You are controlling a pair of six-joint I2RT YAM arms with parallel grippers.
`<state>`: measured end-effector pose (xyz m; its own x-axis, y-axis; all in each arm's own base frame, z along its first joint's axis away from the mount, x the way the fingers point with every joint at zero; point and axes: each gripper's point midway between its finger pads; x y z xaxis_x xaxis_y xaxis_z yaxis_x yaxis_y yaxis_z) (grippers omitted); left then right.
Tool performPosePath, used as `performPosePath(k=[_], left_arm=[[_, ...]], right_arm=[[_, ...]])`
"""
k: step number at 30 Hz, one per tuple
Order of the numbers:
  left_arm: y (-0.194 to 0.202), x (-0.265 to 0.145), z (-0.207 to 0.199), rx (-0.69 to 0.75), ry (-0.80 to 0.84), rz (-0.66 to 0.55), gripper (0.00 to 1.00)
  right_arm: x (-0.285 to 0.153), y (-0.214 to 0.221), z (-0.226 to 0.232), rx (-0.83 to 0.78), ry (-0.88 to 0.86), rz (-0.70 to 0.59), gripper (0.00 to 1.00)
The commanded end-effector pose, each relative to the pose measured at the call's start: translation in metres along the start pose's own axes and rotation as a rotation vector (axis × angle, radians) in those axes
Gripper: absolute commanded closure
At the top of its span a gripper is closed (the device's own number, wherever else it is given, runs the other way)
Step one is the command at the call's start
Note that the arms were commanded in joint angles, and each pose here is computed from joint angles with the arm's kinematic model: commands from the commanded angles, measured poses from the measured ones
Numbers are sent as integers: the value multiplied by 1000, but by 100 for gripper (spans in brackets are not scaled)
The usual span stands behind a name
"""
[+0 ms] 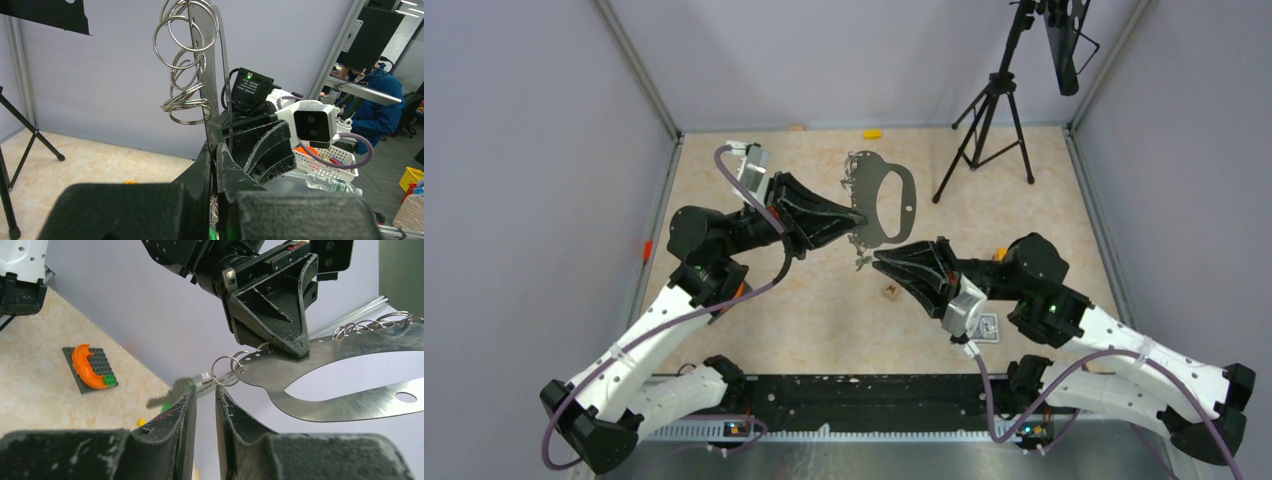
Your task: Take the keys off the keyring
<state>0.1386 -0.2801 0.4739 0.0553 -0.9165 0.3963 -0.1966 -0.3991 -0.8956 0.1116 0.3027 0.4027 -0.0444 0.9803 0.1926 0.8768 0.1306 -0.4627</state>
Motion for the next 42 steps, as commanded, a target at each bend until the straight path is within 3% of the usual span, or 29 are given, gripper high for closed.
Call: performPosePath(k=[1,10,20,30,42], left_arm=[[-27,3,-17,69,43,-63,100],[-27,2,-16,67,37,-64,100],[-27,1,-16,65,34,-65,100],[-27,1,-17,66,33,-63,100],[-26,0,-17,68,30,-64,100]], right_arm=[[1,-17,-6,41,39,-74,80],[1,-24,-8,278,82,-107,80],[-1,-14,-17,446,175,-61,78],[5,-2,-20,541,192,-8,71],[9,-7,-15,565,148,-24,73]])
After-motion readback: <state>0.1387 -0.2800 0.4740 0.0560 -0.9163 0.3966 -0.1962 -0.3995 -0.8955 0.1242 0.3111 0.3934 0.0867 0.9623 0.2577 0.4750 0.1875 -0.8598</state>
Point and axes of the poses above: each gripper's point midway between its finger pads, its own x axis out along the fingers, its own z axis along the line the jaws close on, y = z × x, and after that the axes turned 1 degree about x, right-handed
